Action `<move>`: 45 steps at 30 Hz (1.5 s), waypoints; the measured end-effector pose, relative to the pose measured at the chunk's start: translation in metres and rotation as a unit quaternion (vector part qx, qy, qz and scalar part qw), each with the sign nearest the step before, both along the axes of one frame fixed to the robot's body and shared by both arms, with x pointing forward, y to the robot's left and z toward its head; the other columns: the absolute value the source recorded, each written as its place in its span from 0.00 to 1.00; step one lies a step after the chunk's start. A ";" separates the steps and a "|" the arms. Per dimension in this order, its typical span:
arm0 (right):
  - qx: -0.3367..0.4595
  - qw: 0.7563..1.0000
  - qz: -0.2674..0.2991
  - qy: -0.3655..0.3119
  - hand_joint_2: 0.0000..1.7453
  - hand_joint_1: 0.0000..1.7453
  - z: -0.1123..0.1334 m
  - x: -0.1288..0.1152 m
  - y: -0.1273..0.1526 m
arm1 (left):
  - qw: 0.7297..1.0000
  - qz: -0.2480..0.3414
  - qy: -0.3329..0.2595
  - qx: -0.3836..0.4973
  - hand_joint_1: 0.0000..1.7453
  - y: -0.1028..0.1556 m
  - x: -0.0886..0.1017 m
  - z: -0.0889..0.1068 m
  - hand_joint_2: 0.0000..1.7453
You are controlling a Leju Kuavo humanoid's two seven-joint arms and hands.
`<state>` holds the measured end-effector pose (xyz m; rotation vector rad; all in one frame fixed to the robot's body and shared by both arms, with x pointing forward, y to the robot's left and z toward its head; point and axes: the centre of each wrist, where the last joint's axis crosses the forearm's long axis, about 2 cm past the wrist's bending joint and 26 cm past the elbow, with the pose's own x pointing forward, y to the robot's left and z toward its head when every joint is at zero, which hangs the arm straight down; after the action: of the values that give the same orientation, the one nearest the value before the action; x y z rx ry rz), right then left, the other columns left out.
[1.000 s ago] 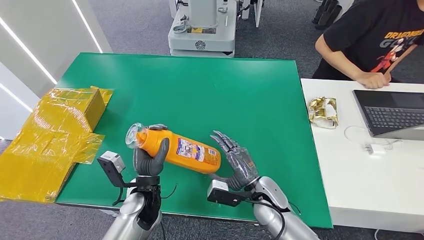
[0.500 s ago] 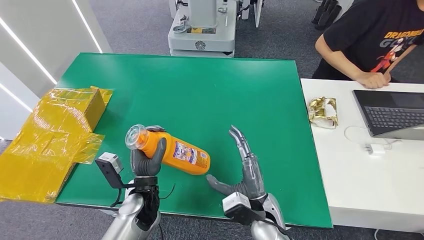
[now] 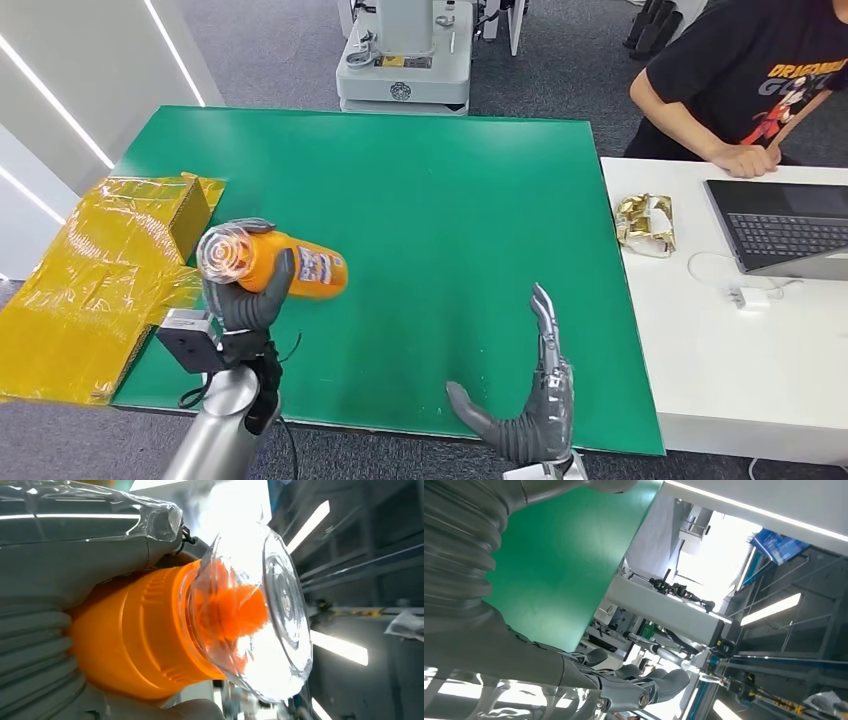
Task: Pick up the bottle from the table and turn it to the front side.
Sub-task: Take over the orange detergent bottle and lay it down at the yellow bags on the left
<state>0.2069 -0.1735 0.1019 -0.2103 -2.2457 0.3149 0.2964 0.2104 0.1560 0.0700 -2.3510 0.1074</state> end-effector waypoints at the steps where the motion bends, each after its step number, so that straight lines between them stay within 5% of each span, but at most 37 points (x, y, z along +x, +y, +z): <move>1: 0.003 1.000 -0.001 0.001 1.00 0.00 0.000 -0.002 0.000 | 1.000 0.012 -0.009 0.013 1.00 0.008 0.002 0.004 1.00; 9: 0.021 1.000 -0.008 0.002 1.00 0.00 0.000 -0.012 -0.002 | 0.971 0.142 -0.068 0.177 1.00 0.069 0.013 0.019 1.00; 15: 0.027 1.000 -0.013 0.005 1.00 0.00 0.003 -0.024 -0.002 | 0.875 0.219 -0.060 0.428 1.00 0.149 0.017 0.033 1.00; 21: 0.033 0.999 -0.017 0.000 1.00 0.00 0.008 -0.029 -0.003 | 0.773 0.258 -0.045 0.578 1.00 0.195 0.025 0.046 1.00; 34: 0.042 0.999 -0.005 -0.002 1.00 0.00 0.014 -0.030 -0.003 | 0.705 0.236 0.006 0.669 1.00 0.230 0.045 0.045 1.00; 45: 0.029 0.999 0.016 0.002 1.00 0.00 0.025 -0.029 -0.003 | 0.555 0.129 0.209 0.795 1.00 0.274 0.085 0.006 1.00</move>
<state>0.1782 -0.1768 0.1267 -0.1434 -2.2526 0.2663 0.3810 0.4847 0.1618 1.1437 -1.1798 -1.7014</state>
